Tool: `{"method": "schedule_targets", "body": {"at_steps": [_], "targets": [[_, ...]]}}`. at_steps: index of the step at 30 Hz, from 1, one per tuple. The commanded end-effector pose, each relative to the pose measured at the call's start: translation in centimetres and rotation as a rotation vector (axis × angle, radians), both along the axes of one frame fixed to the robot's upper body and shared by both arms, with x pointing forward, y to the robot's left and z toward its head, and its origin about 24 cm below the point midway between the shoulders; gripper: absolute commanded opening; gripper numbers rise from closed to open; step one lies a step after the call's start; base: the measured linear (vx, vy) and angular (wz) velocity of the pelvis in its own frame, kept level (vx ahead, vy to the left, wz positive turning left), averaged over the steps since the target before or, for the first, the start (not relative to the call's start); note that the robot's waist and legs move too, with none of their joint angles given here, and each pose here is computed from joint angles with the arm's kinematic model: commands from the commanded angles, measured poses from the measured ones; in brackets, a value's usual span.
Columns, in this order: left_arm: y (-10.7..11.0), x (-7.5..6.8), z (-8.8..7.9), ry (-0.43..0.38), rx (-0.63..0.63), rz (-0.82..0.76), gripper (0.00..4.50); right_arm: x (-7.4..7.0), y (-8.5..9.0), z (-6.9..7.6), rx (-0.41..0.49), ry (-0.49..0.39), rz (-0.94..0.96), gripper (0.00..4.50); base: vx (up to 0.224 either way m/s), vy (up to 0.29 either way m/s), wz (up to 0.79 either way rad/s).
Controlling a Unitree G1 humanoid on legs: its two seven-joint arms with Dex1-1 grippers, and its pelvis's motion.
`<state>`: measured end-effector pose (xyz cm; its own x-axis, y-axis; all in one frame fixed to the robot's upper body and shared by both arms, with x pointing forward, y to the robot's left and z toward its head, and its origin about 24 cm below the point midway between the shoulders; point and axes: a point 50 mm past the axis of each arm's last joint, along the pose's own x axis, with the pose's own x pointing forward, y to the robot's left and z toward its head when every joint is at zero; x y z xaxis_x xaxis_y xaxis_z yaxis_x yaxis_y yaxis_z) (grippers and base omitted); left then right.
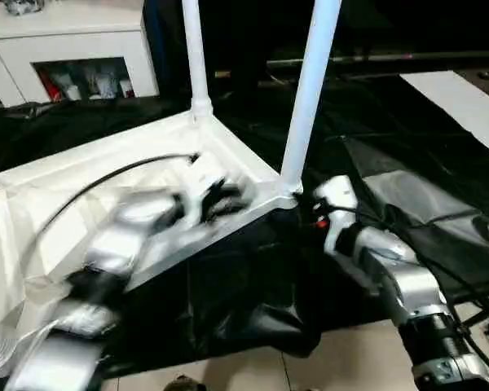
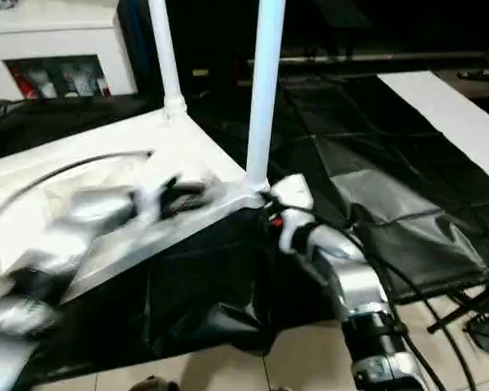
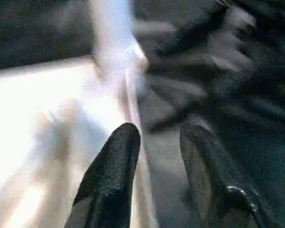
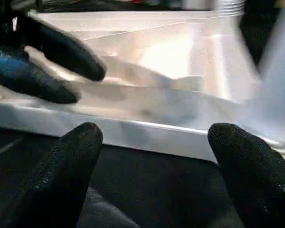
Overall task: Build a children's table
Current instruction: Rotate leg to tighten, then rotate table base
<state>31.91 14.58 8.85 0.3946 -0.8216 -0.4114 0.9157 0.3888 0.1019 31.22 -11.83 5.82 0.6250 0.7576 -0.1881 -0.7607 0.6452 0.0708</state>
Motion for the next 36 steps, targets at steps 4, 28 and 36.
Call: {"method": "schedule_targets", "body": {"at_steps": [4,28,36], "targets": [[0.7,-2.8,-0.1,0.097,0.091,-0.072,2.38,2.7,1.2,0.9,0.013,-0.020,-0.102,4.00,0.000,0.000,0.00],[3.2,-3.8,-2.7,0.033,0.349,0.216,4.26,7.4,-2.0,0.9,0.068,0.045,-0.680,4.00,0.000,0.000,0.00],[2.7,-3.4,-2.1,-0.045,0.295,0.244,4.39,7.4,-4.0,0.9,0.042,0.023,-0.709,4.00,0.000,0.000,0.00]]}}
